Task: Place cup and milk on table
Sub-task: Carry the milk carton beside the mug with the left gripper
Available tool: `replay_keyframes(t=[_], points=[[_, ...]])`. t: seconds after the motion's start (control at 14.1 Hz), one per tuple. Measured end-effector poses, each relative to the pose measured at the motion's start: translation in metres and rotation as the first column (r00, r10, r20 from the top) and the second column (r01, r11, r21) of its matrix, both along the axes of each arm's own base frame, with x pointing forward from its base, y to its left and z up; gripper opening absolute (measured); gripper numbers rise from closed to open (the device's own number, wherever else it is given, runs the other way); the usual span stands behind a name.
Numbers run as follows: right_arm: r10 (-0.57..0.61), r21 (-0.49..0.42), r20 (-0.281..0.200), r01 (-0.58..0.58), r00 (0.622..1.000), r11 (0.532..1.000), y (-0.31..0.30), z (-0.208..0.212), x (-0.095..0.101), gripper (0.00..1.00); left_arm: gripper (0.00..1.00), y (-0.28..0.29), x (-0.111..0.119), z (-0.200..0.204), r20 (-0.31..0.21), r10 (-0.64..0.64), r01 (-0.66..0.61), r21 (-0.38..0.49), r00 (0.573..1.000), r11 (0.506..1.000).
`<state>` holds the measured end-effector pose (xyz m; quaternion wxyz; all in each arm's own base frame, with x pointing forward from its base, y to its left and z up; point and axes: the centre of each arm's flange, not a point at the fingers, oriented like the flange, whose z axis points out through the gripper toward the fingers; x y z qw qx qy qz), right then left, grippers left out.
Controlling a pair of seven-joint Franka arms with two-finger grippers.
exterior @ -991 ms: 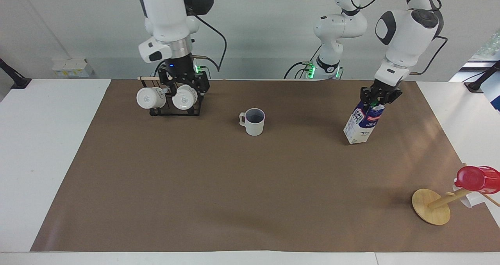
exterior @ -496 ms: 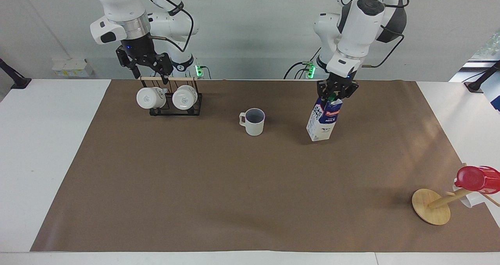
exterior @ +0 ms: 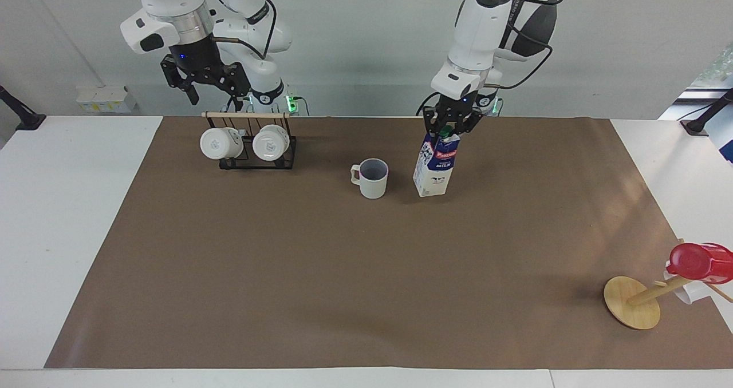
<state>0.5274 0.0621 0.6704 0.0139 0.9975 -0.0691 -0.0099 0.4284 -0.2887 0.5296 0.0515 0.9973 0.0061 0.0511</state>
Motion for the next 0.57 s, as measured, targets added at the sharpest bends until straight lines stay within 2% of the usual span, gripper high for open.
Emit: replay_keyframes(t=[0.21, 0.57], points=[[0.032, 0.001, -0.002, -0.032, 0.999, 0.999, -0.001, -0.001, 0.001, 1.00, 0.45, -0.016, -0.008, -0.007, -0.022, 0.005, -0.005, 0.003, 1.000, 1.000], [0.033, 0.002, 0.000, -0.033, 0.999, 0.999, -0.002, 0.000, 0.001, 1.00, 0.45, -0.022, -0.005, -0.026, -0.054, 0.011, -0.010, 0.021, 0.998, 1.000]])
